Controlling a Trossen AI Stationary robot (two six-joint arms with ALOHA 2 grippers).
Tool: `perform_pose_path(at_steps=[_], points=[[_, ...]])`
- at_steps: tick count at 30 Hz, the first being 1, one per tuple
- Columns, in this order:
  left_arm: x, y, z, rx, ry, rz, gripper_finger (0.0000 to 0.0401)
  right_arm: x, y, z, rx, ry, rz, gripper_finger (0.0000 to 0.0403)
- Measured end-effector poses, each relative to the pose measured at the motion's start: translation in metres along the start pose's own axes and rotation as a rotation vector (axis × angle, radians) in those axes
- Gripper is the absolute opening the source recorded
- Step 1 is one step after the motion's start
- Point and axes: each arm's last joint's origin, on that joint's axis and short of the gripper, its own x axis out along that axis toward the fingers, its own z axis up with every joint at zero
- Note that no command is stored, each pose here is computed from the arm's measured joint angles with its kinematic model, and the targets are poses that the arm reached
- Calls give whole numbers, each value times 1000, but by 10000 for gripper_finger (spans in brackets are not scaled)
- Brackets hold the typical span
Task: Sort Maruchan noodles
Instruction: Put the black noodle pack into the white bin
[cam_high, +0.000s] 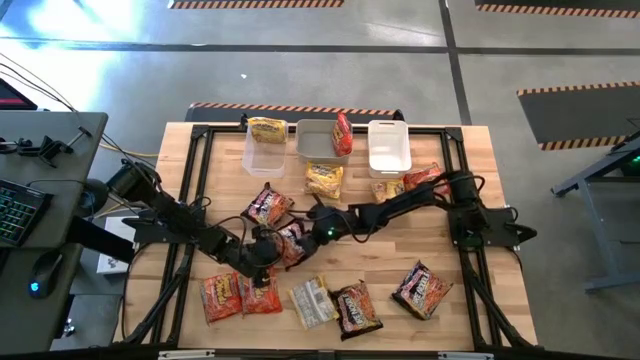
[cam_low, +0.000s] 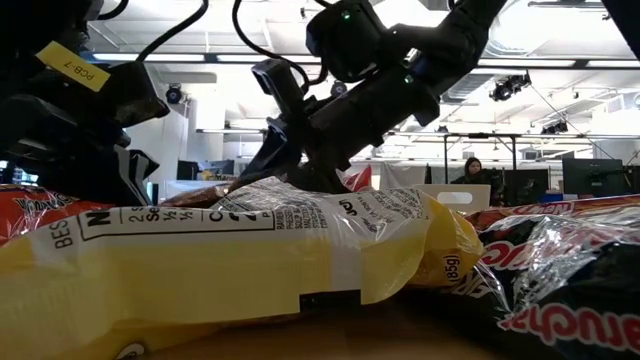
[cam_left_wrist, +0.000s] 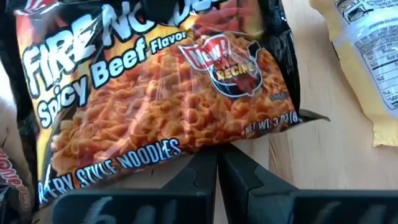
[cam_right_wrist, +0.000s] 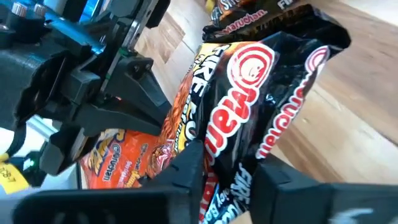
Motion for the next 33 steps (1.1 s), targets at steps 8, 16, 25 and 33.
perform_pose_path(at_steps=[8, 16, 25, 33], points=[[-2, -1, 2, 21, -49, 54, 7, -20, 7, 23, -194, -7, 32, 7], [-3, -1, 2, 23, -85, 105, 7, -85, 19, 57, -457, -24, -119, 3], [2, 14, 9, -58, -201, 3, 7, -203, 18, 97, -931, -98, -596, 1], [1, 51, 20, -130, -412, -220, 7, -264, -32, 129, -1192, 147, -829, 0]])
